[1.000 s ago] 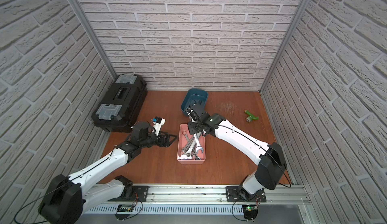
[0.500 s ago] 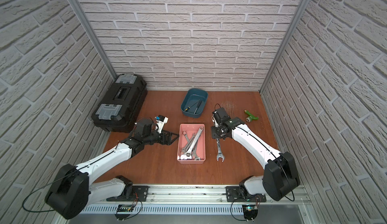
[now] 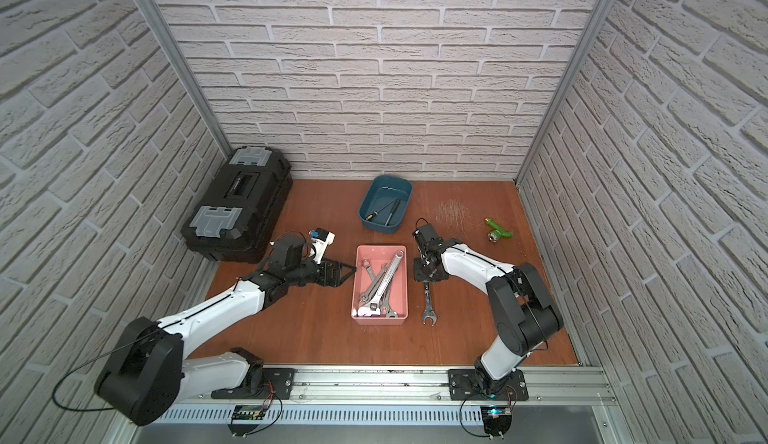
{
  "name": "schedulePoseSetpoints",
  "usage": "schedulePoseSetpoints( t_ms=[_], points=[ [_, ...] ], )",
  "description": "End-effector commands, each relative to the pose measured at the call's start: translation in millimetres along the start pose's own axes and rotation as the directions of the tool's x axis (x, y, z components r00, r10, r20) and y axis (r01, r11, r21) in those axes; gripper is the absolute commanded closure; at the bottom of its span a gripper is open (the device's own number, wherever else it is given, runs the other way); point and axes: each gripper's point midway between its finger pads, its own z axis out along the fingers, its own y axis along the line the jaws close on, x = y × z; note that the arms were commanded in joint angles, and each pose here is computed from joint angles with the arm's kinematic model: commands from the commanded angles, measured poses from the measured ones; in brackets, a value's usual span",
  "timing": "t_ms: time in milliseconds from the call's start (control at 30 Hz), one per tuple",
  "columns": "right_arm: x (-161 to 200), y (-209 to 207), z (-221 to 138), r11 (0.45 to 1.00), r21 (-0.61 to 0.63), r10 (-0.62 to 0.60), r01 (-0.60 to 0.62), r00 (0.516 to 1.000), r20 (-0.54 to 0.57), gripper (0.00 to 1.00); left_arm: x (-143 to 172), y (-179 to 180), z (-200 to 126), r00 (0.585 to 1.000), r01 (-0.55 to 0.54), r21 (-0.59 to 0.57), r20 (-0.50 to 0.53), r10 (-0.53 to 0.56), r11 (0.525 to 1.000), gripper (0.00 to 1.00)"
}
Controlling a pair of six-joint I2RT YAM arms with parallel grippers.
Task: Take out the wrench from the storage box
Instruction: Place the wrench at the center of the board.
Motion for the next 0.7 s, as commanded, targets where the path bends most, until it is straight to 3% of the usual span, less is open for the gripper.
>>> schedulePoseSetpoints(
  t_ms=[0,167,433,667],
  points=[
    [-17.4,-1.5,3.9,0.999,0.019,0.032,-0.034,0.998,0.060,0.95,-9.1,-2.4,-1.4,0.999,-0.024,0.013,0.034,0.023,1.000,0.02],
    [-14.2,-8.3,15.0,0.997,0.064,0.031,-0.034,0.999,0.043,0.92,-5.7,-0.2,-3.3,0.999,-0.015,0.004,0.038,0.015,1.000,0.02],
    [-2.9,-17.2,27.5,0.993,0.112,0.044,-0.044,0.999,0.001,0.78,-2.2,0.7,-5.6,0.999,-0.003,-0.002,0.036,0.003,1.000,0.02],
    [2.0,-24.0,27.7,0.988,0.143,0.053,-0.052,0.999,-0.004,0.78,-3.3,0.0,-6.5,0.999,-0.004,-0.003,0.036,0.004,1.000,0.02]
  ],
)
